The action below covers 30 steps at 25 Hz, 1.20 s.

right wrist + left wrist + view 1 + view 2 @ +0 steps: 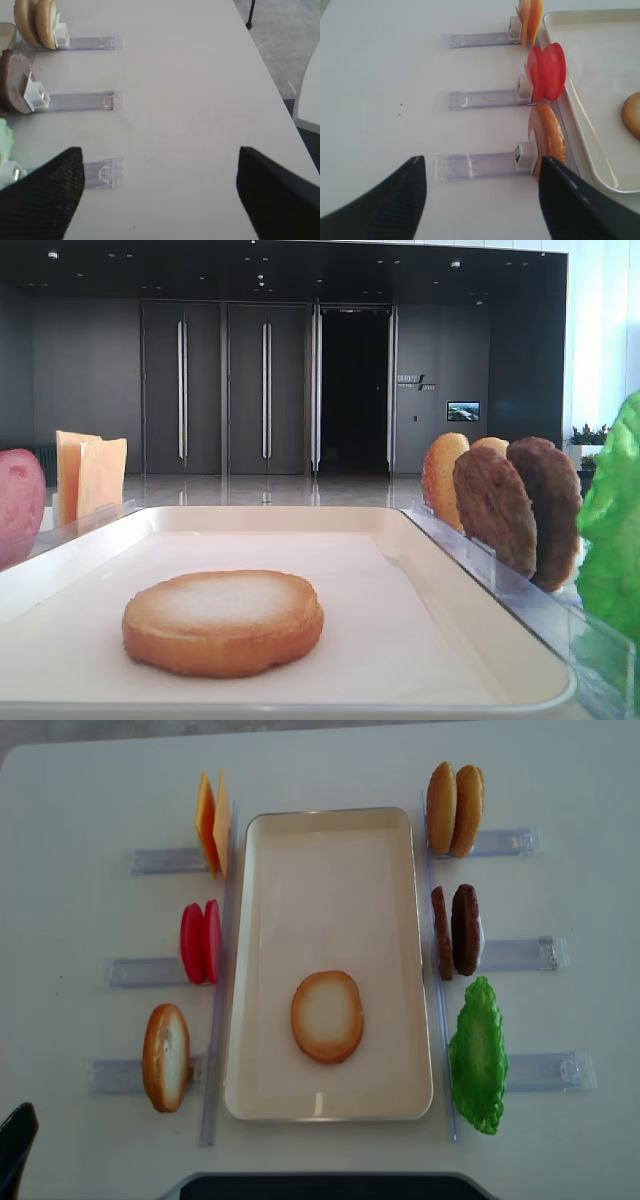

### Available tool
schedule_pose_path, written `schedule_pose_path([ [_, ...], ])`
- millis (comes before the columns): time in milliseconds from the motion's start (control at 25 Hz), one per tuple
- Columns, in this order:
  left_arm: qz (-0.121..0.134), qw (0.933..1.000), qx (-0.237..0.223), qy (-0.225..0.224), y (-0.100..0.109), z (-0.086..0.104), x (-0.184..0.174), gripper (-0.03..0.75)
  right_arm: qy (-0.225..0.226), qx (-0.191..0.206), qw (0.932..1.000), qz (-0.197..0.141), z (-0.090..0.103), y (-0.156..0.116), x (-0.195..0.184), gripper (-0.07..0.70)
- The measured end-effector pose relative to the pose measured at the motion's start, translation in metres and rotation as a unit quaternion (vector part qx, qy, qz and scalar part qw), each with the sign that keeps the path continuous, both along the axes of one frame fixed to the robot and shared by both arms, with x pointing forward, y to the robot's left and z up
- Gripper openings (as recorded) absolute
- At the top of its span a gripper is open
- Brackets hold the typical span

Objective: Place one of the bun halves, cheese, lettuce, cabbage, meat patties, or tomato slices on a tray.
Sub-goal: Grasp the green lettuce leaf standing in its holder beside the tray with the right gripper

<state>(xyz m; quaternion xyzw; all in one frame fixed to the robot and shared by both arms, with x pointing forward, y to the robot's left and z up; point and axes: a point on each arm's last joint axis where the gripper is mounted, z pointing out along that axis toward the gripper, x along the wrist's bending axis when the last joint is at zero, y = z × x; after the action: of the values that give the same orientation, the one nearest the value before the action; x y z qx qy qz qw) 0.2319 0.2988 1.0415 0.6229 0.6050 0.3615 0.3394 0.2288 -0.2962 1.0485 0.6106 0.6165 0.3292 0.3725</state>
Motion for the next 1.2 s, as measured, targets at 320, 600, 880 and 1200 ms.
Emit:
schedule_pose_path([
  [320, 0.000, 1.0000, 0.000, 0.000, 0.0000, 0.0000, 0.0000, 0.534, 0.000, 0.000, 1.0000, 0.000, 0.0000, 0.0000, 0.0000, 0.587],
  [600, 0.001, 1.0000, -0.001, 0.000, 0.0000, 0.0000, 0.0000, 0.534, 0.000, 0.000, 1.0000, 0.000, 0.0000, 0.0000, 0.0000, 0.587],
  [880, 0.001, 1.0000, -0.001, 0.000, 0.0000, 0.0000, 0.0000, 0.534, 0.000, 0.000, 1.0000, 0.000, 0.0000, 0.0000, 0.0000, 0.587],
  [1200, 0.001, 1.0000, -0.001, 0.000, 0.0000, 0.0000, 0.0000, 0.534, 0.000, 0.000, 1.0000, 0.000, 0.0000, 0.0000, 0.0000, 0.587],
])
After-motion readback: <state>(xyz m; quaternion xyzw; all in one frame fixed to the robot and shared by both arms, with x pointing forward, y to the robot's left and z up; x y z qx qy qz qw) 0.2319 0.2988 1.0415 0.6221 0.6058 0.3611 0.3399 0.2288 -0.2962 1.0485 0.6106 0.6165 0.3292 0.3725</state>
